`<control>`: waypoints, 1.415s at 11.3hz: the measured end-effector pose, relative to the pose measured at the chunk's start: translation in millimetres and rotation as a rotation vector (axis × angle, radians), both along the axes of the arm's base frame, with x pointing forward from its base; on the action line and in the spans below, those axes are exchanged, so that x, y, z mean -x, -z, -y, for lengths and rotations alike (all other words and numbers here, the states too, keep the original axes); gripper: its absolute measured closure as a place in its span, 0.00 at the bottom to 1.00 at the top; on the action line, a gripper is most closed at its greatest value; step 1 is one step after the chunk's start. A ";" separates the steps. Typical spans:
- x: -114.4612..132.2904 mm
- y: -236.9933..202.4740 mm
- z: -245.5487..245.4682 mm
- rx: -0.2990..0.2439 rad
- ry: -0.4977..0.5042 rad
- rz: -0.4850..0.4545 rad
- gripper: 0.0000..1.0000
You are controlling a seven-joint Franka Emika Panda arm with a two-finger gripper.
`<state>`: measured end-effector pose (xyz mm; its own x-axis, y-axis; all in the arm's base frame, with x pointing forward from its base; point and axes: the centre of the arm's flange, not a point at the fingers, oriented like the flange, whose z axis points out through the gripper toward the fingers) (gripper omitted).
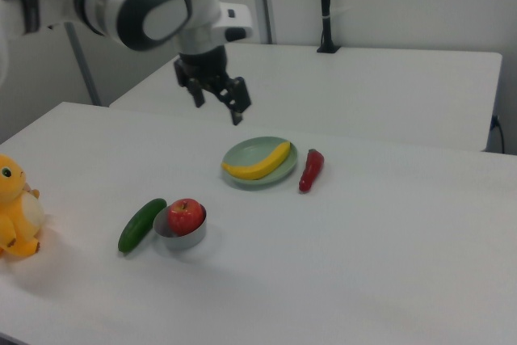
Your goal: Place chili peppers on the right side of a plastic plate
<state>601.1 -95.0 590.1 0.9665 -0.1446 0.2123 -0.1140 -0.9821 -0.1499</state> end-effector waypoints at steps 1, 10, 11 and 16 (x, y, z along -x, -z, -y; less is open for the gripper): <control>15.8 -12.4 -12.5 -0.017 0.009 -0.048 0.00; 72.4 -55.5 -141.1 0.013 -0.046 -0.184 0.00; 66.6 -52.4 -144.2 0.033 -0.049 -0.158 0.00; 41.8 -28.1 -120.0 0.161 -0.199 -0.128 0.00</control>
